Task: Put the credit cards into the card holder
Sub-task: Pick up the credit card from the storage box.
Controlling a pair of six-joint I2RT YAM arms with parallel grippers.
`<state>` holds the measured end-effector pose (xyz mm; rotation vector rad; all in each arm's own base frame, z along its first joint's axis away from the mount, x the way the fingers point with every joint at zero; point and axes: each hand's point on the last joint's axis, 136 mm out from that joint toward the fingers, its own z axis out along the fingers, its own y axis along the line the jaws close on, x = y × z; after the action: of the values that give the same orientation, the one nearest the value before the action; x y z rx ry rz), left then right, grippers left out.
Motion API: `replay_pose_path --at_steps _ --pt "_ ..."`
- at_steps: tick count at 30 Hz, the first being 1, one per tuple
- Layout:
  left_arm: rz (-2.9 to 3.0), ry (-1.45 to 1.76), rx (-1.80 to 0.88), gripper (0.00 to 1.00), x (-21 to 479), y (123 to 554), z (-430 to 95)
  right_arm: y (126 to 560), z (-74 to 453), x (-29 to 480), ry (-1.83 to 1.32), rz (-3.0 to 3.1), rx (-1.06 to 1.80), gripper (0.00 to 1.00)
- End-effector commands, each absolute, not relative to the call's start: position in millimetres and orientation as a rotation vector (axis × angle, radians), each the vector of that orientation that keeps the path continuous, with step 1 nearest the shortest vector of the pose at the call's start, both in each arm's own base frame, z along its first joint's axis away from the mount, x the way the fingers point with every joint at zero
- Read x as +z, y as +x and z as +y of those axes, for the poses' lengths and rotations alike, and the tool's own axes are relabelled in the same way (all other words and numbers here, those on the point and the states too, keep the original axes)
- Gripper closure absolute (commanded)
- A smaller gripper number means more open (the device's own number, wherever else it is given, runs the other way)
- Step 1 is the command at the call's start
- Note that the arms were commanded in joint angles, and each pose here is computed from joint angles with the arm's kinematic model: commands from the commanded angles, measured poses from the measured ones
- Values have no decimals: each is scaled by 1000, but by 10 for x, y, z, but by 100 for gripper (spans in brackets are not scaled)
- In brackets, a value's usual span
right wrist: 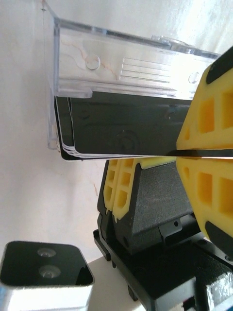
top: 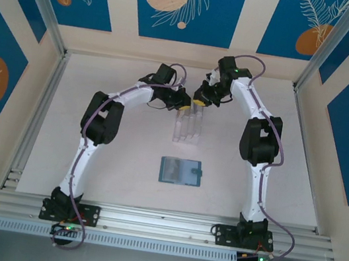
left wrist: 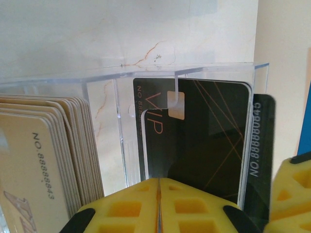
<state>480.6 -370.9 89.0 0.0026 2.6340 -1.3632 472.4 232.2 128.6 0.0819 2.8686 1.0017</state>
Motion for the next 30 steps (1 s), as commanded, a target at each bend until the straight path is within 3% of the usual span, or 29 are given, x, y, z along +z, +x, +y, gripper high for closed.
replay_pose_path --at_steps 1,9,30 --pt "2701 55 -1345 91 720 4635 -3854 4632 2437 1578 19 2818 1083 92" --pt "2699 47 -1342 90 723 4652 -3826 4630 2353 1601 37 2816 1060 100" --pt "2703 27 -1333 90 719 4666 -3766 4543 1928 1665 140 2789 920 100"
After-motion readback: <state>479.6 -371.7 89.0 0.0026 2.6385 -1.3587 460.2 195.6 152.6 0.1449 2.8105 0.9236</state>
